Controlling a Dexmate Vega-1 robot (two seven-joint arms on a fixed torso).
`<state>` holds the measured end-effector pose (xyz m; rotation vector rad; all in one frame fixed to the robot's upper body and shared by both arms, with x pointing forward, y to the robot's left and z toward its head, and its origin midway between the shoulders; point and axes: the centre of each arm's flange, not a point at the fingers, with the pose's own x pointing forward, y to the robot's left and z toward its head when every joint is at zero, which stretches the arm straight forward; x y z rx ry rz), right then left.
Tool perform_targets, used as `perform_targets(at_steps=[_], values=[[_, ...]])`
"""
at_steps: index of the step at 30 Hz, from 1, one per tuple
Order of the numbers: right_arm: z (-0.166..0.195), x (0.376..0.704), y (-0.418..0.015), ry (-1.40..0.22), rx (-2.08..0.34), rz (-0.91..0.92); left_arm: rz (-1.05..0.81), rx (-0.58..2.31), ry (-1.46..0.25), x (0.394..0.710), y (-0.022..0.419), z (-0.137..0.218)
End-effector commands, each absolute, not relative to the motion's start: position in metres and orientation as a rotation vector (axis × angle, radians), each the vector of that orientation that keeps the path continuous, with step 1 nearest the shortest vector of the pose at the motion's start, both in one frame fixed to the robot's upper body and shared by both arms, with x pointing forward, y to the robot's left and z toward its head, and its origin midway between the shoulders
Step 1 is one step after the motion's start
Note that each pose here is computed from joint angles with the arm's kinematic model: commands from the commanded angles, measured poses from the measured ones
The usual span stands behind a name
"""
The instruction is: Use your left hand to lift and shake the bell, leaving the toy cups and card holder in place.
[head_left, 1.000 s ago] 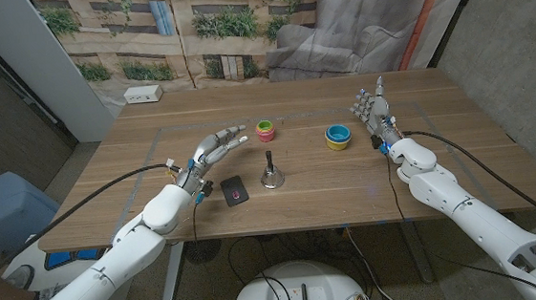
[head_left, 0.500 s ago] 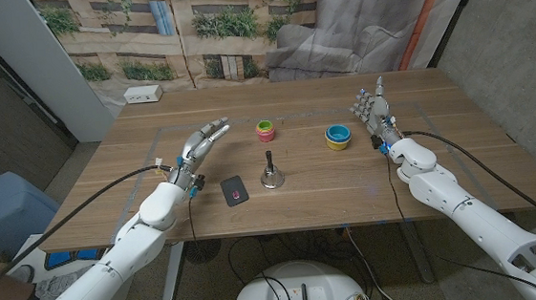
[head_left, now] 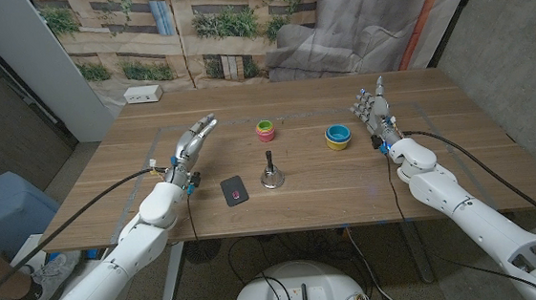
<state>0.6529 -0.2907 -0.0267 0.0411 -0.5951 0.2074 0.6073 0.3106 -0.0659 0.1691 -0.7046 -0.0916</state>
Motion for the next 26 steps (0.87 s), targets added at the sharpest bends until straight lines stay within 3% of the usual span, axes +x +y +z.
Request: perform_targets(at_steps=[1,26], values=[[-0.027,0.653,-0.290,-0.594,0.041,0.207,-0.075,0.130,-0.695,0.622,0.313,-0.060],[-0.027,0.653,-0.290,-0.594,0.041,0.207,-0.098,0.010,-0.551,0.649,0.279,-0.060]])
